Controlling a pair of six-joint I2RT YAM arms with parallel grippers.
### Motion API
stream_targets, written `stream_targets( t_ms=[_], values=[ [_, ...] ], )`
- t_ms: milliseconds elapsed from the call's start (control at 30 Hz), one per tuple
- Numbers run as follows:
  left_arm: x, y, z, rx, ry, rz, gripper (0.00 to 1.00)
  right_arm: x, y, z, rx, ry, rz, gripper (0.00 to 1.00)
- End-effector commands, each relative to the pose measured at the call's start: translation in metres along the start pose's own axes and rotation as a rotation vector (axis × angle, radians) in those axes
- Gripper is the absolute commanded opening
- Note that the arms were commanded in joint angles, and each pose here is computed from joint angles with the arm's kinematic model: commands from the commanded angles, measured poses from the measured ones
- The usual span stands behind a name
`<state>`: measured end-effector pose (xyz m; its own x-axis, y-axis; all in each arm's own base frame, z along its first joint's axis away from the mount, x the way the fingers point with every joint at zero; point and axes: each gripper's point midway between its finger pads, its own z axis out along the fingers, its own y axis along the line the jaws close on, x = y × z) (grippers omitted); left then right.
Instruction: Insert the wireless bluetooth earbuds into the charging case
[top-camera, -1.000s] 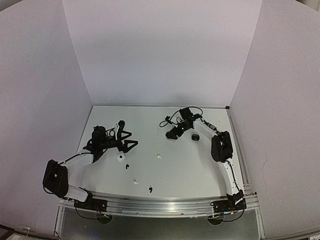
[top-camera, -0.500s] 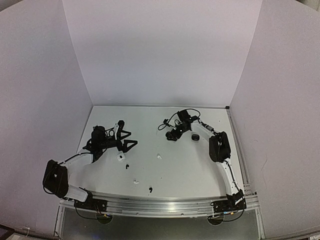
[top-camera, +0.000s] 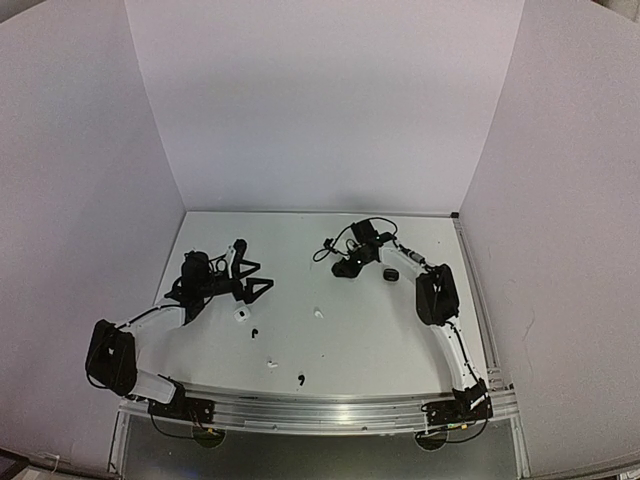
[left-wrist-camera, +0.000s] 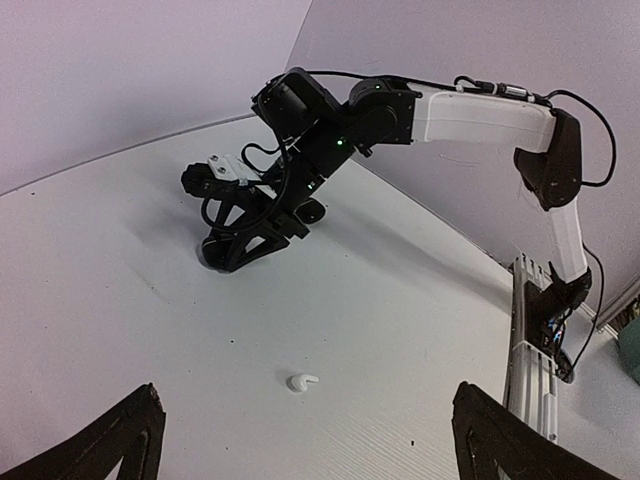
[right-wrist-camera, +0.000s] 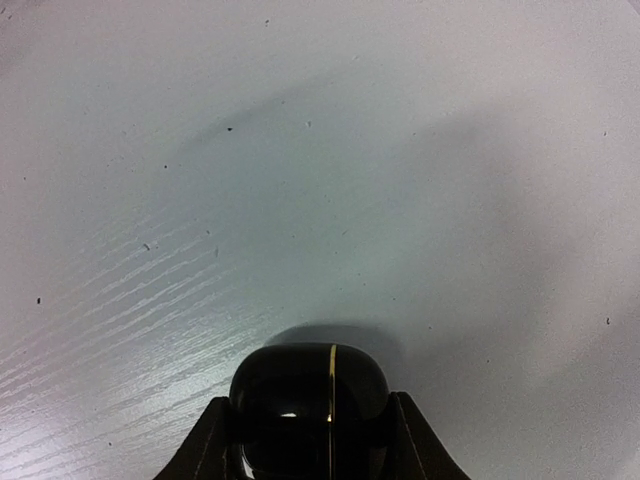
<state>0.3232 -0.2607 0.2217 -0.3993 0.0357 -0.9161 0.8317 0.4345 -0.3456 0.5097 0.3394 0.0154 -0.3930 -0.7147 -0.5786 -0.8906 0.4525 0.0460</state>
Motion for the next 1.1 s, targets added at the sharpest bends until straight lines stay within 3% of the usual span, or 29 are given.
stream_targets(
  t_ms=[0, 233, 433, 700, 900, 1067],
  values=[
    [-0.019, 0.002, -0.009, -0.024, -0.064, 0.004, 0.99, -0.057, 0.022, -0.053, 0.066, -0.075, -0.132, 0.24],
    [-0.046, -0.016, -0.023, 0.050, -0.111, 0.009, 0.99, -0.162, 0.091, -0.151, 0.235, -0.338, -0.410, 0.21],
    [-0.066, -0.055, -0.043, 0.189, -0.114, 0.068, 0.92, -0.211, 0.163, -0.207, 0.403, -0.507, -0.653, 0.19],
    [-0.088, -0.076, -0.056, 0.257, -0.153, 0.034, 0.66, -0.241, 0.231, -0.233, 0.525, -0.592, -0.798, 0.18],
    [-0.105, -0.085, -0.064, 0.269, -0.200, 0.030, 0.64, -0.247, 0.264, -0.238, 0.515, -0.632, -0.844, 0.18],
    [-0.104, -0.089, -0.062, 0.284, -0.183, 0.034, 0.54, -0.252, 0.282, -0.240, 0.507, -0.662, -0.863, 0.18]
  ],
)
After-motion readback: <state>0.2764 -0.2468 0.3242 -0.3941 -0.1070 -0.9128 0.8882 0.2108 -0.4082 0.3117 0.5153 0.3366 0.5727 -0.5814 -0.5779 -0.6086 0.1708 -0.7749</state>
